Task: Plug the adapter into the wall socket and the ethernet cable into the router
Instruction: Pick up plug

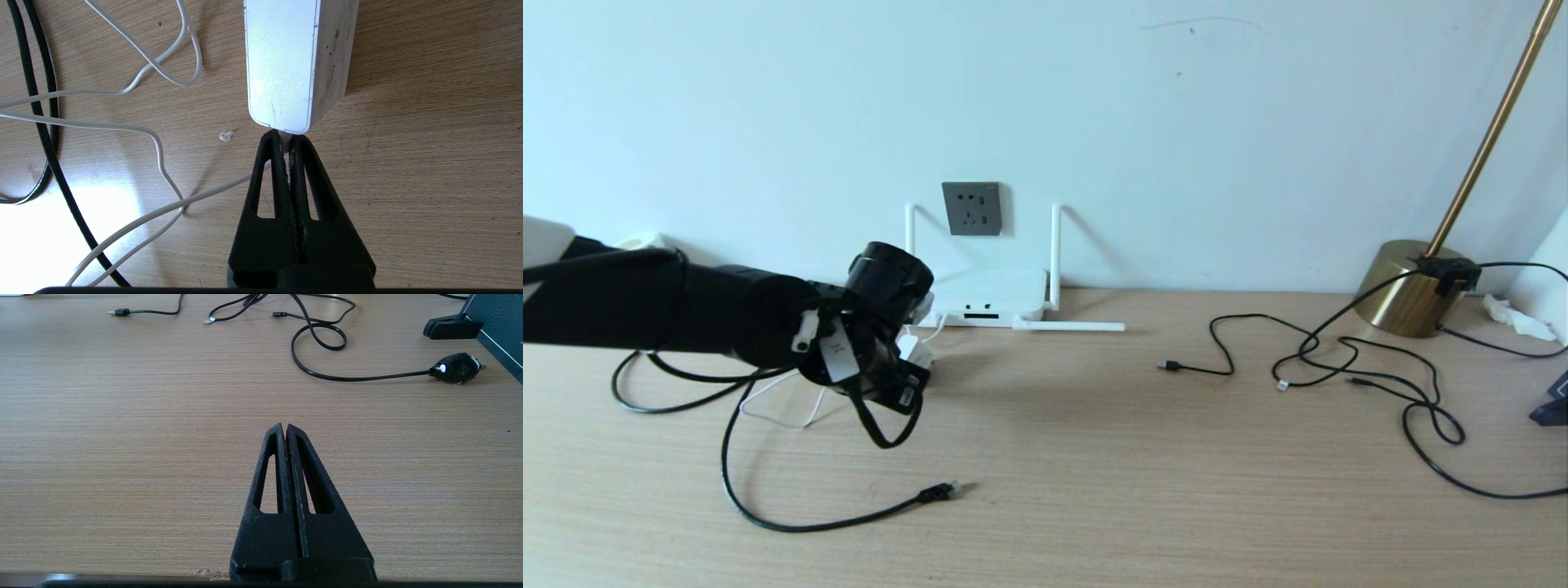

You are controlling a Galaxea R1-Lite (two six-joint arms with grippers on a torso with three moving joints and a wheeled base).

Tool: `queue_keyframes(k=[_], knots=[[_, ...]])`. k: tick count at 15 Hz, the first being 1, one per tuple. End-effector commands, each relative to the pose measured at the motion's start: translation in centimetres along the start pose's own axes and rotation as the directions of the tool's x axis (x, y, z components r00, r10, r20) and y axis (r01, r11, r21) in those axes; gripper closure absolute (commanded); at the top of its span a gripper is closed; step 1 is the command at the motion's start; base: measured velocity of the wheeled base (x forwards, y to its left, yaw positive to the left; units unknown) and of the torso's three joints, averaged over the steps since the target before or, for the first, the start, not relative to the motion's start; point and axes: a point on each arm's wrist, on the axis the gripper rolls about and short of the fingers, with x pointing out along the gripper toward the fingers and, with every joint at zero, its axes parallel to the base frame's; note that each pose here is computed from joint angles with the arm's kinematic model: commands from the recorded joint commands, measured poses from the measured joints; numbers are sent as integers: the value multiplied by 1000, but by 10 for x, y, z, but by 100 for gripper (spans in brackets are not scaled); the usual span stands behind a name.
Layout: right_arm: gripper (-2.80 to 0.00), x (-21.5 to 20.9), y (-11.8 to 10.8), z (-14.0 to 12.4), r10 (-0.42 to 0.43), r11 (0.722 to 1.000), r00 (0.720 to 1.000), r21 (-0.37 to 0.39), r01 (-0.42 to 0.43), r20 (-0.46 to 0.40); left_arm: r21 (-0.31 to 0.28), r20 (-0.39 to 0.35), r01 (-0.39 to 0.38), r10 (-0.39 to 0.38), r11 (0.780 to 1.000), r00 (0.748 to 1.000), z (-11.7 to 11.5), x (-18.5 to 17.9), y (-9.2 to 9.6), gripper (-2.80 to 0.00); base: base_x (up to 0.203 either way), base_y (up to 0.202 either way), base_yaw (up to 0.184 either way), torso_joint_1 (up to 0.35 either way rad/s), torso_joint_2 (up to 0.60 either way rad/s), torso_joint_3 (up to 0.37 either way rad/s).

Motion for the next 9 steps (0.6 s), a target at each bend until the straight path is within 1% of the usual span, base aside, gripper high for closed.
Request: queue_keyframes(k=[1, 4, 9], knots=[[0, 0, 0, 0, 0, 1000, 1000, 0, 0, 1, 1, 7, 2, -2, 1000, 1000, 1, -1, -2, 0, 0, 0, 0, 0, 0, 0], [0, 0, 0, 0, 0, 1000, 1000, 0, 0, 0, -4, 25, 3, -3, 1000, 1000, 0, 0, -4, 0, 0, 0, 0, 0, 0, 0], [0, 0, 0, 0, 0, 1000, 1000, 0, 0, 1, 0, 21, 2, -2, 1000, 1000, -2, -1, -3, 0, 0, 0, 0, 0, 0, 0]])
